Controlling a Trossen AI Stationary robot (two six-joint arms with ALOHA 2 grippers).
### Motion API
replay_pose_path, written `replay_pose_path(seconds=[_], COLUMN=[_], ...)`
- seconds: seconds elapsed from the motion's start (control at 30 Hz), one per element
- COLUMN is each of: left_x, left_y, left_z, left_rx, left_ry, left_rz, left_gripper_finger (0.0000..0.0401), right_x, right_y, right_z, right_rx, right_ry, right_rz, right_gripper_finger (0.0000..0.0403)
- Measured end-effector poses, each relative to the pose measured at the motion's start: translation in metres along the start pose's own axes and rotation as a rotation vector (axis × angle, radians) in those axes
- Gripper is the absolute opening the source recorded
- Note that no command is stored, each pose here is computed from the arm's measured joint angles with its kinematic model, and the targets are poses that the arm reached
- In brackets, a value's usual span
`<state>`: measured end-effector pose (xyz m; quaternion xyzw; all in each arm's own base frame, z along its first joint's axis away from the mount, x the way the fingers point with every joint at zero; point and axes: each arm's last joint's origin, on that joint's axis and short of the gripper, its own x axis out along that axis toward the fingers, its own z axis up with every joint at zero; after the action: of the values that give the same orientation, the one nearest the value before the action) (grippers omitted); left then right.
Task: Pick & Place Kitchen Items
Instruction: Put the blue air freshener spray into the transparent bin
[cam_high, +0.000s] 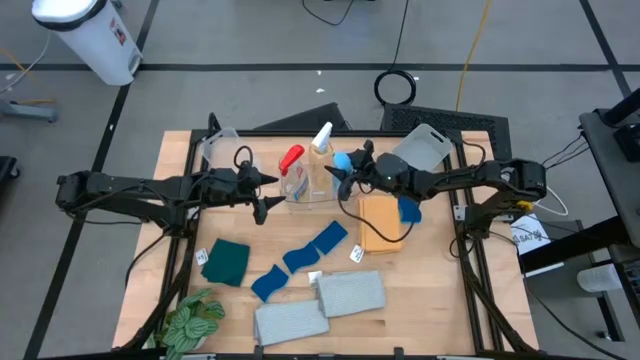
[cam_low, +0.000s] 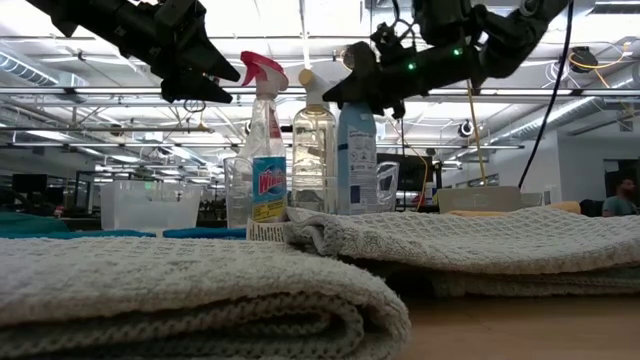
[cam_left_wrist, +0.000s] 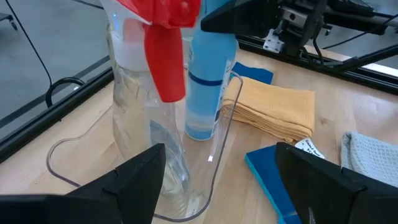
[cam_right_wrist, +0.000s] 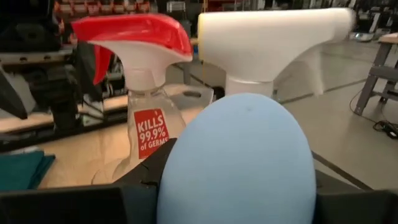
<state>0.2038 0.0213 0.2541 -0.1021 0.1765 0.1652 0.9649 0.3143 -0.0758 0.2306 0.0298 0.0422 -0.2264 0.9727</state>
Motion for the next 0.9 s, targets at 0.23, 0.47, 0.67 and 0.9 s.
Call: replay_pose_path(seconds=[0.23, 0.47, 0.67, 0.9], left_x=[0.000, 0.000, 0.000, 0.000], left_y=[0.000, 0.000, 0.000, 0.000], left_z=[0.000, 0.000, 0.000, 0.000], left_rx=[0.000, 0.000, 0.000, 0.000], left_ry=[0.000, 0.000, 0.000, 0.000], left_rz=[0.000, 0.000, 0.000, 0.000], left_gripper_finger=[0.0308, 0.0308, 0.0308, 0.0308], right_x=[-0.010, -0.010, -0.010, -0.010], right_y=[-0.003, -0.003, -0.003, -0.003], right_z=[-0.011, -0.012, -0.012, -0.014], right_rx=[0.021, 0.023, 0.021, 0.020], right_ry=[-0.079, -0.083, -0.082, -0.068], right_rz=[0.008, 0.012, 0.013, 0.014], right_gripper_finger=[0.0164, 0.0166, 0.0166, 0.0186])
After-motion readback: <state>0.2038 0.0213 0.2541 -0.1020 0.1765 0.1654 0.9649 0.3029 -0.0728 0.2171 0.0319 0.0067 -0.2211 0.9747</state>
